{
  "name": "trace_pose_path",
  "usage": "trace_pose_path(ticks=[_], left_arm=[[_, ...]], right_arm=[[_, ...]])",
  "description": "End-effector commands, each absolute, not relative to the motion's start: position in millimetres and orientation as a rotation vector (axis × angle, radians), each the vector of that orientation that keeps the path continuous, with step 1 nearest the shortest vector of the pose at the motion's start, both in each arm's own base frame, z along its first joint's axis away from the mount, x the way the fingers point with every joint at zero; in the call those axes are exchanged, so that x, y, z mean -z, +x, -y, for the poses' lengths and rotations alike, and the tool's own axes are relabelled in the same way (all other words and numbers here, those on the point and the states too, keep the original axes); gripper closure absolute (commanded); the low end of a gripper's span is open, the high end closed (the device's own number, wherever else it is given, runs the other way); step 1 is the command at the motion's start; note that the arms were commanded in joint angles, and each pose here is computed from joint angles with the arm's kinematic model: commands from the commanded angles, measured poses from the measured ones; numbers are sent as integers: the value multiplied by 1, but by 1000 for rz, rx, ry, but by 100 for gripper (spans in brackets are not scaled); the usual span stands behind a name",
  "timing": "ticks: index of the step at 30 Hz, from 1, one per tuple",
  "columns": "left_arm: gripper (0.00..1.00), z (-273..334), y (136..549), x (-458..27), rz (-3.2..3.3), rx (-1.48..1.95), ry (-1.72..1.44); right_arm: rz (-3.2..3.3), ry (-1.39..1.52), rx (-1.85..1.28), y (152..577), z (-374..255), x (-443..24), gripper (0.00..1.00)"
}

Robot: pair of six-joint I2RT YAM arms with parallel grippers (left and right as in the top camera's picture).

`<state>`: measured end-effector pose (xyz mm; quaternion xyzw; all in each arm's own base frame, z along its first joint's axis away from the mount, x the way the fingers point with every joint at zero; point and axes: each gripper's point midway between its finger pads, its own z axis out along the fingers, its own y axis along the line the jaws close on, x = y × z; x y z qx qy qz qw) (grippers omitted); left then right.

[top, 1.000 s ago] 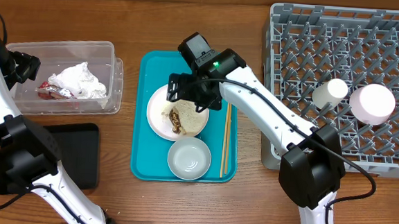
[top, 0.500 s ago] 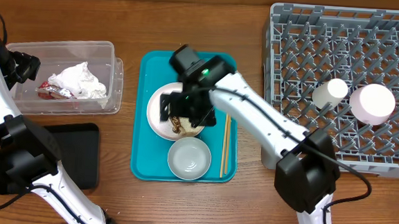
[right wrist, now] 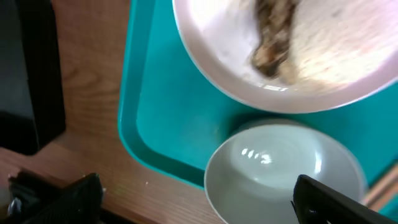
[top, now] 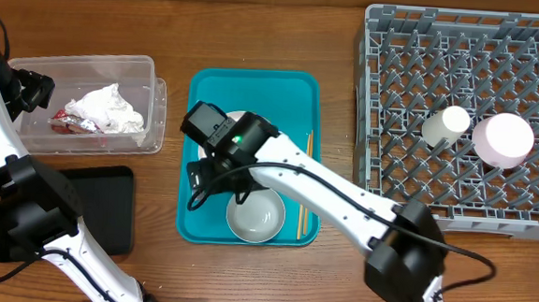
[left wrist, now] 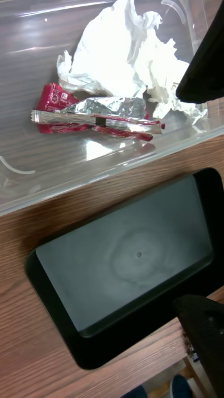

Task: Sort waste into correct bins and load items into the dishwasher
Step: 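Lower the right gripper onto the small pale bowl and grasp its rim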

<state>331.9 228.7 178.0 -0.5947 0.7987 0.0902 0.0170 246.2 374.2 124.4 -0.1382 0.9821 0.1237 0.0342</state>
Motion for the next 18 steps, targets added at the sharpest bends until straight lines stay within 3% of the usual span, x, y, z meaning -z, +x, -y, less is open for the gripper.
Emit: trace_pose_path(ticks=[1, 8, 18], left_arm=[[0, -226, 330, -193, -2440, -269, -1839], [0, -226, 330, -193, -2440, -269, -1839], [0, -226, 330, -193, -2440, -268, -1839]], right_arm=[[-2845, -337, -416, 261, -358, -187, 0], [-2839, -353, -481, 243, -346, -216, 0], [-2978, -407, -350, 221, -340, -137, 4]])
